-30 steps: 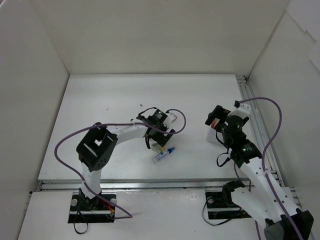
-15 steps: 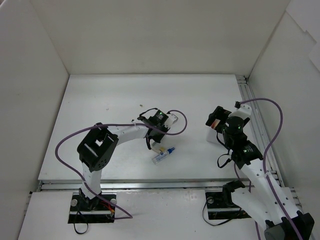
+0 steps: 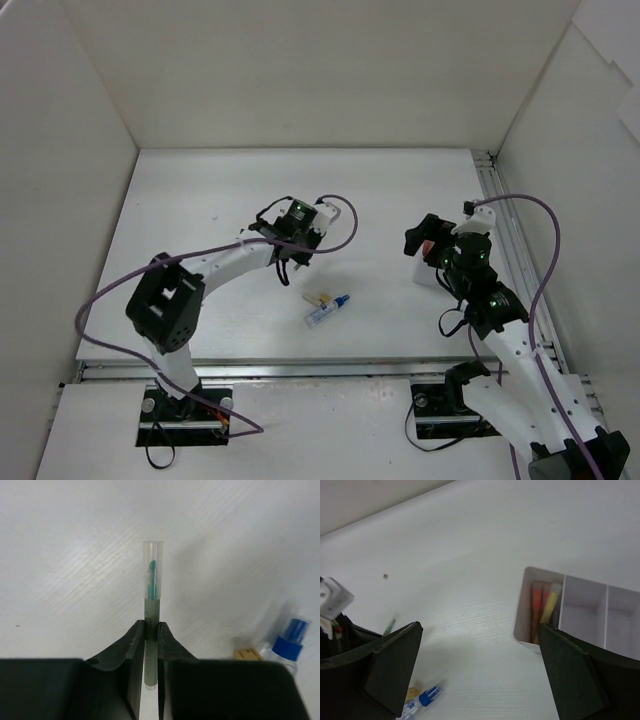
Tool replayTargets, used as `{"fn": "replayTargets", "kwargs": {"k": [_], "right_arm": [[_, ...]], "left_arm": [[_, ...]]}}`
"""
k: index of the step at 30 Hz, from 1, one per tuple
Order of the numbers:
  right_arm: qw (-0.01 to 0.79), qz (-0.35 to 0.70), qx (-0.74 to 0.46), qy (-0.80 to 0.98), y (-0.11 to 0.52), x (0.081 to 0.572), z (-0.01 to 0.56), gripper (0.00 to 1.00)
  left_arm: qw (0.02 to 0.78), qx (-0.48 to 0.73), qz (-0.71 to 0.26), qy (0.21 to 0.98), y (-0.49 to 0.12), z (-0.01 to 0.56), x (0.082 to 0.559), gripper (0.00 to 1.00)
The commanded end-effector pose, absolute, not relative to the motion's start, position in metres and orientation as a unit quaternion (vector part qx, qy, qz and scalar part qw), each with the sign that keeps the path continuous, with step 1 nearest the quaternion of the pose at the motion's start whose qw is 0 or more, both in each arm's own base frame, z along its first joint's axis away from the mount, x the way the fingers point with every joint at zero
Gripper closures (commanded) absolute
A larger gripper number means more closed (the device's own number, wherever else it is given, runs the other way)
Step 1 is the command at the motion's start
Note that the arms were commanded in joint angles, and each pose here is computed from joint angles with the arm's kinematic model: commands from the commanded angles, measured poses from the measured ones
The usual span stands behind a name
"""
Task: Sort the stationery into containers
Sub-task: Pick up the pen from the center of the board, then place the pen in the storage box.
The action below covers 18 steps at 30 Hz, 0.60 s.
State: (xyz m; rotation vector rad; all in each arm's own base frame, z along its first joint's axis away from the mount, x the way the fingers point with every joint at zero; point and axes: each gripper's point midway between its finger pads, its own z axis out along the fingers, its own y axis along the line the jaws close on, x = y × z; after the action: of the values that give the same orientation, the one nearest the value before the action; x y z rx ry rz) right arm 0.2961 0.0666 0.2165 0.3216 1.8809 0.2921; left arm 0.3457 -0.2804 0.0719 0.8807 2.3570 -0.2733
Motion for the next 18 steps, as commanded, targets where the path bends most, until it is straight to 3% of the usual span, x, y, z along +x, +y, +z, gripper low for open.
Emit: {"fn": "replayTargets", "kwargs": {"k": [1, 2, 8, 18], "right_arm": [[0.58, 0.215, 0.085, 0.781, 0.103, 0.303, 0.253, 0.02], [0.581, 0.235, 0.073, 0.775, 0.112, 0.304, 0.258, 0.02], [0.563, 0.357, -0.038, 0.745, 0.199, 0.297, 0.287, 0.02], [0.597, 0.426, -0.027, 0.679, 0.242, 0.309, 0.325, 0.02]], "left_arm": [[0.451, 0.327, -0.162, 0.815, -0.288, 0.202, 0.35, 1.0], [0.485, 0.325, -0.181, 0.791, -0.284, 0.235, 0.34, 1.0], [0.545, 0.337, -0.248, 0.727, -0.277, 0.283, 0.303, 0.98], [0.53, 0.331, -0.263, 0.735, -0.286, 0.277, 0.302, 1.0]]}}
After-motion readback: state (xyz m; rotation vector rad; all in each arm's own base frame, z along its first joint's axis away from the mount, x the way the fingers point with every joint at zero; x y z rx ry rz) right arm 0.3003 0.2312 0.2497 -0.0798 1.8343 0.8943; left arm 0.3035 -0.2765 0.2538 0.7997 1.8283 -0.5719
